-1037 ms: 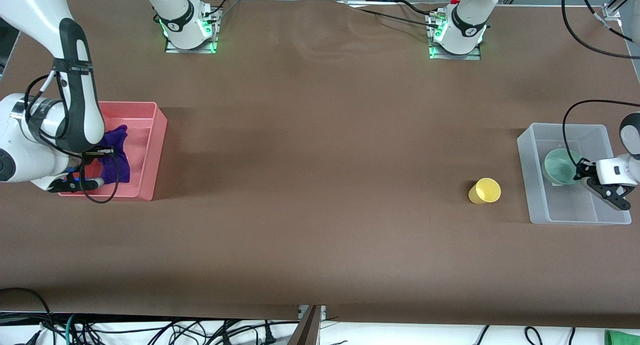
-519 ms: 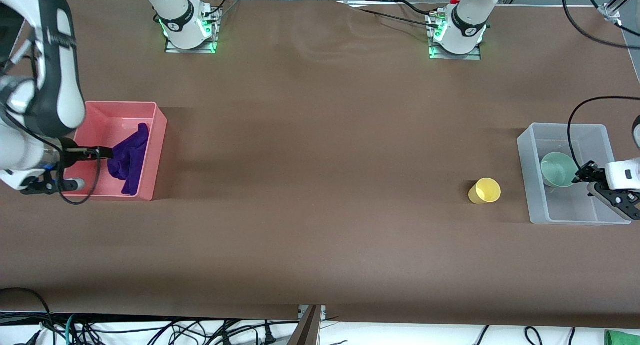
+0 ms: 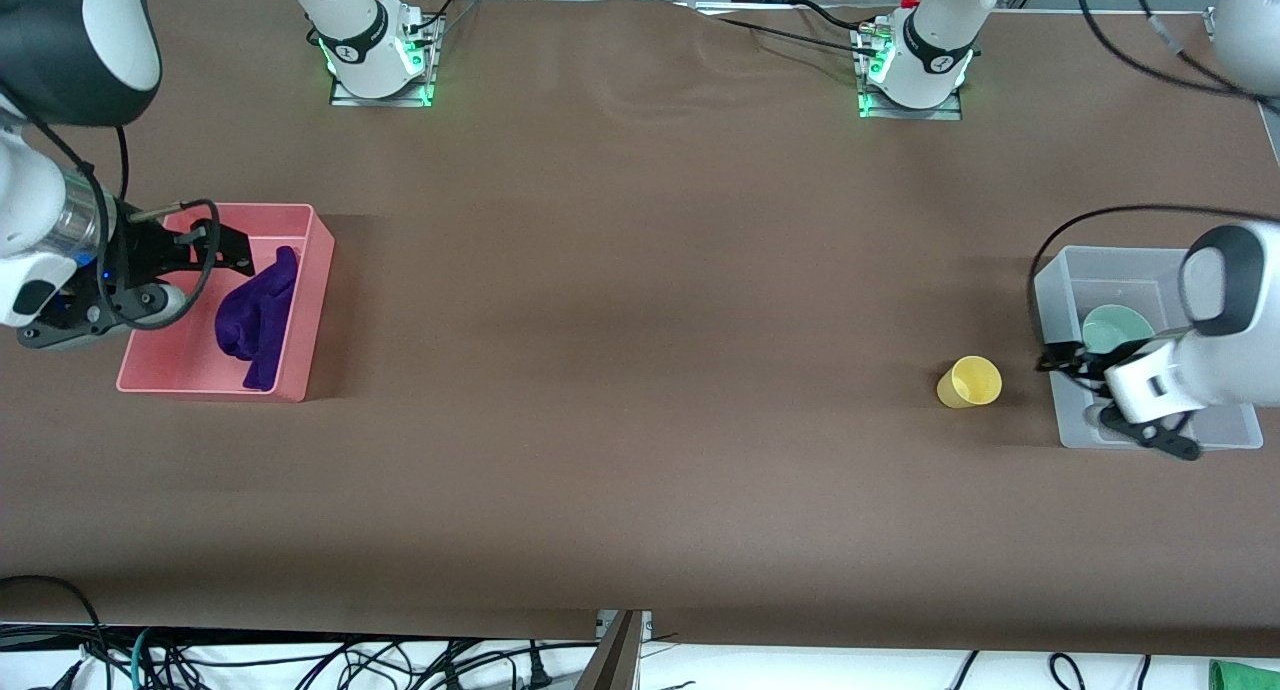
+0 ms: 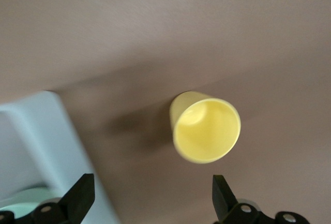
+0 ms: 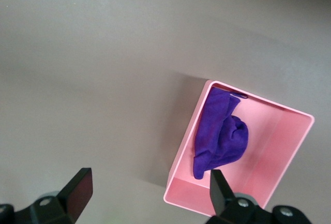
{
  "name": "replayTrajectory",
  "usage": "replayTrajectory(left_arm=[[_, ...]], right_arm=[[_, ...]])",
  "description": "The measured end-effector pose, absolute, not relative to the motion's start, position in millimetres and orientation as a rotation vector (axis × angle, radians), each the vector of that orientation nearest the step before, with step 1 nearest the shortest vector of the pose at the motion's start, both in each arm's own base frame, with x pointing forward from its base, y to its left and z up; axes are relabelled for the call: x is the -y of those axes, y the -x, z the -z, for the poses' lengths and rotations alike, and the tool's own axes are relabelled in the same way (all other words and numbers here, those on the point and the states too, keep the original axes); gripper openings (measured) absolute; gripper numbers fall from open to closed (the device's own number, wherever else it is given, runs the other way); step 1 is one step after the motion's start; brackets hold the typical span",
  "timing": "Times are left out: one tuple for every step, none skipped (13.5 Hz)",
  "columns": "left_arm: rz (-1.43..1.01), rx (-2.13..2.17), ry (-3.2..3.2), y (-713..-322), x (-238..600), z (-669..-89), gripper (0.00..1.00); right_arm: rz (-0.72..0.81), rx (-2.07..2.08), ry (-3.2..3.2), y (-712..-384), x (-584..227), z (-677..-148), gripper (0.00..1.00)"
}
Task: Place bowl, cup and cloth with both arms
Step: 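Withdraw the right gripper while the left gripper reaches the yellow cup, then grasp the yellow cup with the left gripper and place it in the bowl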
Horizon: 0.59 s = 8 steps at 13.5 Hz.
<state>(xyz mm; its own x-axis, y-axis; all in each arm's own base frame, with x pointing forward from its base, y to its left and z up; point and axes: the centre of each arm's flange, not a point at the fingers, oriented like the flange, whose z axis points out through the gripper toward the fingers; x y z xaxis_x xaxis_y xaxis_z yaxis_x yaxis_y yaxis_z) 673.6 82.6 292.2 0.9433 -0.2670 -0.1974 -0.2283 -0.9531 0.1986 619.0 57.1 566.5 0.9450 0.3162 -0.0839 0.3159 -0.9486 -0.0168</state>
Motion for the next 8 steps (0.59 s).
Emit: replayTrajectory(left_arm=[[0.36, 0.322, -2.9, -673, -80, -270, 1.0], [0.37, 0.292, -2.887, -674, -78, -252, 1.0], [0.375, 0.27, -2.881, -674, -78, -237, 0.96], [0.377, 0.253, -2.876, -673, -76, -225, 0.86], [0.382, 0.224, -2.876, -672, -73, -214, 0.73], [0.391, 0.192, -2.878, -670, -66, -205, 0.63], [0.397, 0.173, -2.881, -670, -59, -200, 0.51], [0.398, 0.17, -2.883, -670, -53, -199, 0.42]], right_arm=[[-0.108, 0.501, 3.1, -616, -55, -576, 1.0], [-0.083, 0.5, 3.1, -612, -53, -587, 1.0], [-0.065, 0.5, 3.101, -608, -51, -595, 1.0], [-0.058, 0.5, 3.106, -605, -50, -600, 1.0], [-0.06, 0.5, 3.119, -603, -47, -603, 1.0], [-0.083, 0.494, 3.131, -601, -43, -601, 1.0], [-0.117, 0.481, 3.134, -600, -38, -598, 1.0], [-0.137, 0.45, 3.138, -599, -35, -596, 1.0]])
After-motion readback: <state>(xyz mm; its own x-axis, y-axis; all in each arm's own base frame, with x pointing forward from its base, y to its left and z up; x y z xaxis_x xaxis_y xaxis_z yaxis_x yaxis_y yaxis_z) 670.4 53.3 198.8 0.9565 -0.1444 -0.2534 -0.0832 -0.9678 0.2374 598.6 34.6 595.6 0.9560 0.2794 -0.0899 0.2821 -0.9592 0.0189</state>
